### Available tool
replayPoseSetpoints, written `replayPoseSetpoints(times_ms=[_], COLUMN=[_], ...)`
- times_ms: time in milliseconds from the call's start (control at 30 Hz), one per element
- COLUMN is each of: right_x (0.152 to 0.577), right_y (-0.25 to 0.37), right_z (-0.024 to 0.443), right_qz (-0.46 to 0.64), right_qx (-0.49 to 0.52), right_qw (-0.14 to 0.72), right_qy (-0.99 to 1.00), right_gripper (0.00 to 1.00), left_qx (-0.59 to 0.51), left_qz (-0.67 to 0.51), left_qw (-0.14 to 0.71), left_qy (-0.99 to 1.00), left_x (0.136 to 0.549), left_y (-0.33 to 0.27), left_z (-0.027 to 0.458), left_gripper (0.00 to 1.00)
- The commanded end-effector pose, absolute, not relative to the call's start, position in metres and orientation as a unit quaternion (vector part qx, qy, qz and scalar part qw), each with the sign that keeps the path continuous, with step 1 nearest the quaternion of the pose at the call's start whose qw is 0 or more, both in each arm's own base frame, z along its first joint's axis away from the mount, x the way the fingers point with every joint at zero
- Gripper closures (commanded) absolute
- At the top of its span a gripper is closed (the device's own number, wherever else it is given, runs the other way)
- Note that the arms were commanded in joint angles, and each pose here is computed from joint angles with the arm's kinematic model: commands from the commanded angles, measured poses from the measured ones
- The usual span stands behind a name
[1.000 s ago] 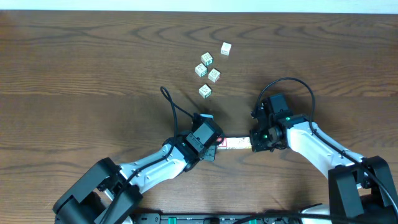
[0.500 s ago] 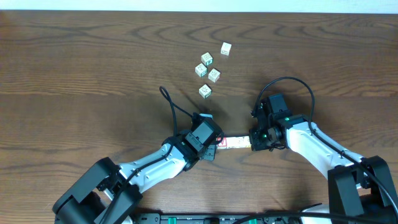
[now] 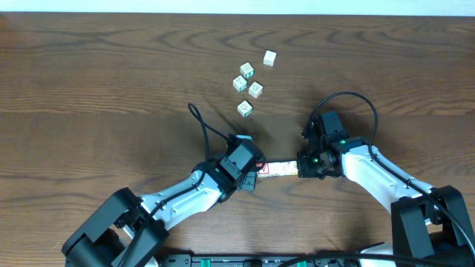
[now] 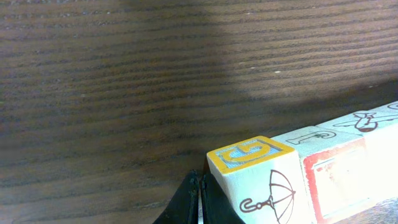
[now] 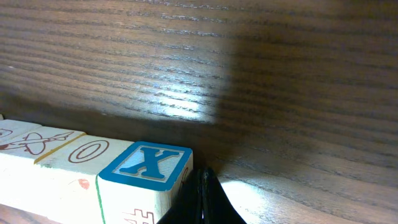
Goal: Lift 5 blocks
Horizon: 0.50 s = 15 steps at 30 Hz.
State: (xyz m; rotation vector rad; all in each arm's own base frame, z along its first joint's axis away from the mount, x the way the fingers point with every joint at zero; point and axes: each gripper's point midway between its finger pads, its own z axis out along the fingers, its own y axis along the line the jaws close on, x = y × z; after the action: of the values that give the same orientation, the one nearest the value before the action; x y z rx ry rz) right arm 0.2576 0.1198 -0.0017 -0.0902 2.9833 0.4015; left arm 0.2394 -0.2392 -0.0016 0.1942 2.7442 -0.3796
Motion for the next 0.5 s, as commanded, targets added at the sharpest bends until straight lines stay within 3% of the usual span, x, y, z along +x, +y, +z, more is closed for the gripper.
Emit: replayPoseSetpoints(times_ms=[0, 467], right_x=[0.248, 0.239], right_y=[0.169, 0.18], right_z=[0.024, 0.023], right_qz=[0.258, 0.236], right_qx=[-0.05, -0.076], right_qw=[0.05, 0.051], right_qy=[0.964, 0.967], right_gripper=[0.99, 0.99], left_qx=[0.082, 0.08], left_qz=[-0.186, -0.203], left_qw=[0.13, 0.147], left_qy=[0.97, 0.965], left_x=[0.216, 0.22], left_y=[-0.26, -0.265], left_z=[-0.004, 0.015], left_gripper=[0.93, 0.93])
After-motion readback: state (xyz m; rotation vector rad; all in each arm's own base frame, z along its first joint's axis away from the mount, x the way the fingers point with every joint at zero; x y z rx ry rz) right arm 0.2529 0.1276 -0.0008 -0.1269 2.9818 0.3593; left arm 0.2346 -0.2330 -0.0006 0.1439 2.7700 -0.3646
